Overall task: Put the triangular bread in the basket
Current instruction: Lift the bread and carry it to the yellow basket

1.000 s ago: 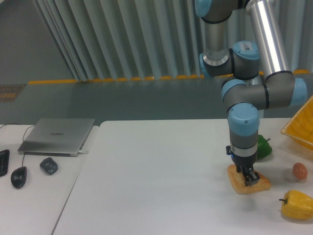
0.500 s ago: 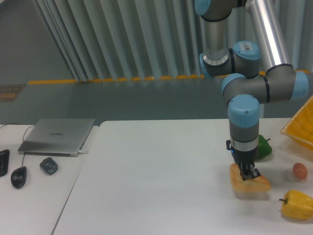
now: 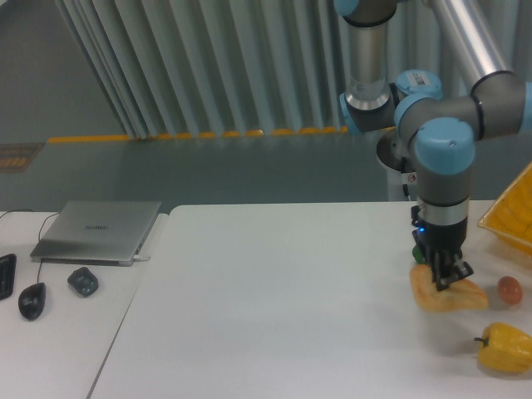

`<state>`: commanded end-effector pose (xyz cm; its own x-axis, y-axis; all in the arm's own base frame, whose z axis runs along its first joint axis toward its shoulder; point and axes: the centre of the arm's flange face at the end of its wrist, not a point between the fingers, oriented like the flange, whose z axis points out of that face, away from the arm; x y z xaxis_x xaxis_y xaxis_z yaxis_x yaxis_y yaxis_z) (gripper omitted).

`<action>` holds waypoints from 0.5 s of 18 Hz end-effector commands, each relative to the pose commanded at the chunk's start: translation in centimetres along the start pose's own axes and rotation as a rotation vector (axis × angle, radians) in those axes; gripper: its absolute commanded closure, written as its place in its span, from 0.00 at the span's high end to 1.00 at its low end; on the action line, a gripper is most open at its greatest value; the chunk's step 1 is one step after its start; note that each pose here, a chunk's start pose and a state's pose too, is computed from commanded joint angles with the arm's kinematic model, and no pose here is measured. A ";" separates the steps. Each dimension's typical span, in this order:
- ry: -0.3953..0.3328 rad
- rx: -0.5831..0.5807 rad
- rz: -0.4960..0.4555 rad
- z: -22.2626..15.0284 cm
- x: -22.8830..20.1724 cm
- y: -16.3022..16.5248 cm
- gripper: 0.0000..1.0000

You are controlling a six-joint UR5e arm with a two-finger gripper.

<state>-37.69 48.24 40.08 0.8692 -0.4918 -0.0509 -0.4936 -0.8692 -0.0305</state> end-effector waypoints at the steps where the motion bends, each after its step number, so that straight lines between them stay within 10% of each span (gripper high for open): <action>1: 0.007 -0.002 0.020 -0.5 -0.2 1.4 0.04; 9: 0.051 -0.018 0.191 -2.4 -1.2 12.7 0.04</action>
<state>-44.93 37.64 42.18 0.7604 -0.6495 -0.0034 -0.6495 -0.7604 -0.0071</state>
